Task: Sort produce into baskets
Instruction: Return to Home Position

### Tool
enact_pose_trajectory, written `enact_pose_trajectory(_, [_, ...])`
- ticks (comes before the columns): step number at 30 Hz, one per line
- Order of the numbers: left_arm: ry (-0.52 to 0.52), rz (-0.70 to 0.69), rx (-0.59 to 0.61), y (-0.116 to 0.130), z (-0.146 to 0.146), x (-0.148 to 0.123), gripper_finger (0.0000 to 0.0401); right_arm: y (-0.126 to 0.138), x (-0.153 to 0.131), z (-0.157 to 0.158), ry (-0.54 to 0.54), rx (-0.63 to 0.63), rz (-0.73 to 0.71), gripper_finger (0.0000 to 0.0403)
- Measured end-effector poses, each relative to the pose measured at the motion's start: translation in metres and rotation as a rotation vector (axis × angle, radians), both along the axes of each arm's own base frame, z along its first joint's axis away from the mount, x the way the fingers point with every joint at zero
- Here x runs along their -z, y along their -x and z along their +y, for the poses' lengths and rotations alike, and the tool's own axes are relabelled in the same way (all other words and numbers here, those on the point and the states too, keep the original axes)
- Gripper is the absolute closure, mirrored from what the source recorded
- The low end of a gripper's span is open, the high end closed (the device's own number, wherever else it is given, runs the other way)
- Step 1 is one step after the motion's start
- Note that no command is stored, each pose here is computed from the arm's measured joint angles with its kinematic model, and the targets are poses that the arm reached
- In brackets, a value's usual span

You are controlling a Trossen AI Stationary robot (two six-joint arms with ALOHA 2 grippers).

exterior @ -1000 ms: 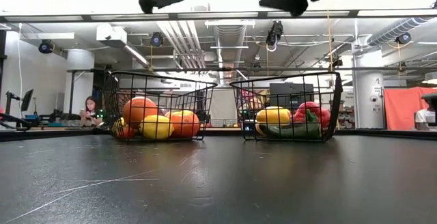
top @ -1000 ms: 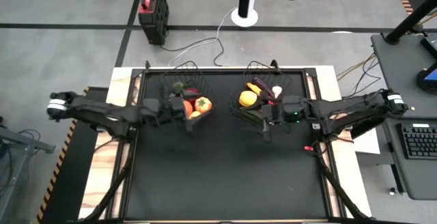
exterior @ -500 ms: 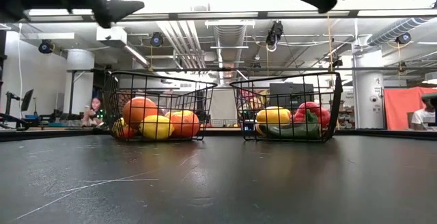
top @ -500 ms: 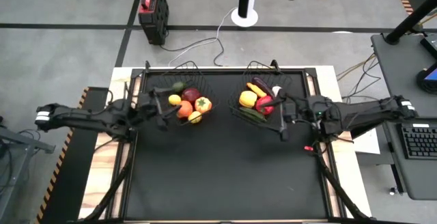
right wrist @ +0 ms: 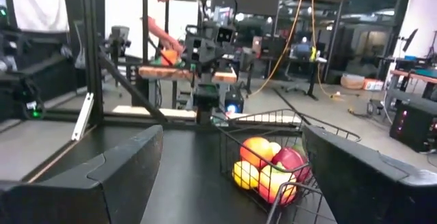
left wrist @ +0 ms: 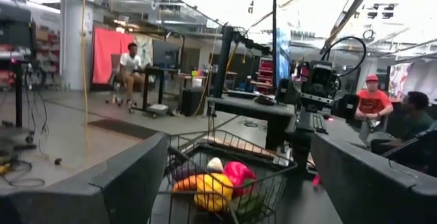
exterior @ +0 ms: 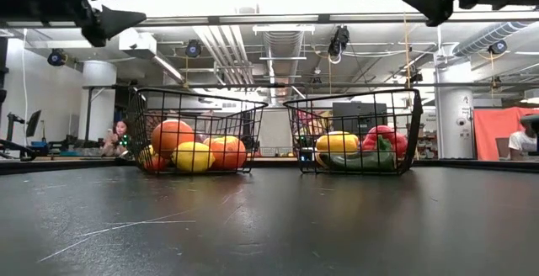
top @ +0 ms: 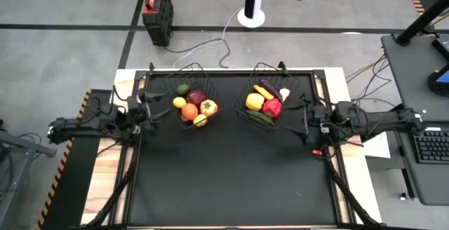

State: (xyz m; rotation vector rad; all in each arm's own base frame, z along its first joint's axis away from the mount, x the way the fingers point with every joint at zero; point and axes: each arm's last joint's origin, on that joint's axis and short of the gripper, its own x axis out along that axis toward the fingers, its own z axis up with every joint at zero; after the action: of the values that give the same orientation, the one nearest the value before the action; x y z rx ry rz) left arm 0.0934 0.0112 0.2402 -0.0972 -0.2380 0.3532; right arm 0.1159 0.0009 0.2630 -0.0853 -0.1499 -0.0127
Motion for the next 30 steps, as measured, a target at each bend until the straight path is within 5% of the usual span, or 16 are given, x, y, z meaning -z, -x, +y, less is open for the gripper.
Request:
enact_pose_trajectory(7, [0.027, -0.009, 0.006, 0.017, 0.000, 0.006, 0.0058, 0.019, 0.016, 0.000, -0.022, -0.003, -0.070, 0.0060])
enact_pose_trajectory(19, [0.074, 0.098, 0.002, -0.001, 0.000, 0.063, 0.0058, 0.029, 0.048, -0.001, -0.031, 0.003, -0.140, 0.0060])
enact_pose_trajectory(23, [0.115, 0.077, -0.014, -0.001, 0.001, 0.063, 0.0058, 0.022, 0.068, -0.001, -0.021, 0.006, -0.152, 0.0060])
enact_pose_trajectory(30, [-0.002, 0.076, -0.029, 0.000, 0.001, 0.059, 0.0058, 0.023, 0.067, -0.001, 0.054, 0.039, -0.155, 0.0060])
